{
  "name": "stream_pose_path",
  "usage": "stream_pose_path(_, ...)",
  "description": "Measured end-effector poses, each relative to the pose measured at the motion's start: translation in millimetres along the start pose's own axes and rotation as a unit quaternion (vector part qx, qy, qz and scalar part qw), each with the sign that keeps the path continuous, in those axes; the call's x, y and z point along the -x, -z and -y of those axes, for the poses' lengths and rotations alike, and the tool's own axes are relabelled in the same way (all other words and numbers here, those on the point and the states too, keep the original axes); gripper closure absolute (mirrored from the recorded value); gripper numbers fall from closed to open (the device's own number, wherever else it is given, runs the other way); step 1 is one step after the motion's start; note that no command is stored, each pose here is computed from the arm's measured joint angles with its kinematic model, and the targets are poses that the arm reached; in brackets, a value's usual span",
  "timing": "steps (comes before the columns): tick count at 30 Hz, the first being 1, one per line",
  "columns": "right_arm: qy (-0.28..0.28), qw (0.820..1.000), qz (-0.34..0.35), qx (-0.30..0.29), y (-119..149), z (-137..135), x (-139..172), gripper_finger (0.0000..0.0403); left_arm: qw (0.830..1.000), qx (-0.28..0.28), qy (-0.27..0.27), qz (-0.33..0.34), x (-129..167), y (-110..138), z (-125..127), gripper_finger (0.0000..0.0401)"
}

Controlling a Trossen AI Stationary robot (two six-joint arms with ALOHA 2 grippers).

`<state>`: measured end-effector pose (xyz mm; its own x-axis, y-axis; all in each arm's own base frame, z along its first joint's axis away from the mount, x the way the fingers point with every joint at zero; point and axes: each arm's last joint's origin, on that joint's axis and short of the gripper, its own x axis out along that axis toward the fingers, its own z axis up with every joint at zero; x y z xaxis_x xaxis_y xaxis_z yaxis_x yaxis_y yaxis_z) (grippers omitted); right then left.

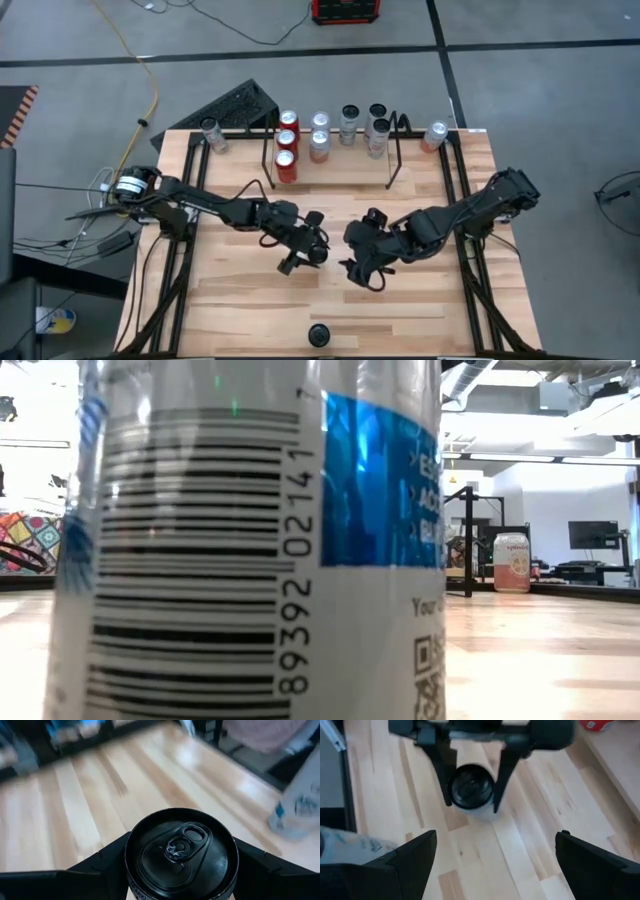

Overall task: Place canned beverage on shelf
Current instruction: Put the top white blue soda can on the shelf aligned with the other white blue soda can

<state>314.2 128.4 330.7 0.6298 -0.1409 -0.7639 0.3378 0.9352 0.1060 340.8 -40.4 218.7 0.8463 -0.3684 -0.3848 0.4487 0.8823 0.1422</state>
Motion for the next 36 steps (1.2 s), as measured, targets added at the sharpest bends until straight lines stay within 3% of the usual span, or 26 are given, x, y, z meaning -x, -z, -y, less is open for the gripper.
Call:
stream_pose_path(9, 0.004, 1.000, 0.003, -0.007, -3.9, 4.4, -2.3, 0.0019, 1.000, 0.002, -0.009, -0.003, 0.1, 1.6, -1.7, 0.0160)
stream_pose_path(15, 0.002, 1.000, 0.005, -0.008, -4.1, 3.7, -2.1, 0.0019, 0.999, 0.027, -0.027, 0.001, 0.8, -0.9, -3.6, 0.0044)
stream_pose_path(18, 0.001, 1.000, 0.006, -0.009, -4.4, 3.4, -2.1, 0.0019, 0.999, 0.039, -0.026, 0.001, 0.4, -0.3, -3.2, 0.0016)
stream_pose_path(28, 0.000, 1.000, 0.007, -0.009, -4.4, 3.3, -1.9, 0.0019, 0.996, 0.033, -0.041, 0.076, 10.3, -21.0, -5.8, 0.0016)
stream_pose_path(33, 0.000, 1.000, 0.006, -0.008, -4.2, 3.0, -1.8, 0.0019, 0.990, 0.040, -0.116, 0.069, 38.8, -38.5, -6.3, 0.0016)
stream_pose_path(36, 0.000, 1.000, 0.005, -0.005, -4.0, 3.2, -1.8, 0.0019, 0.978, 0.083, -0.180, 0.057, 63.9, -49.3, -3.1, 0.0016)
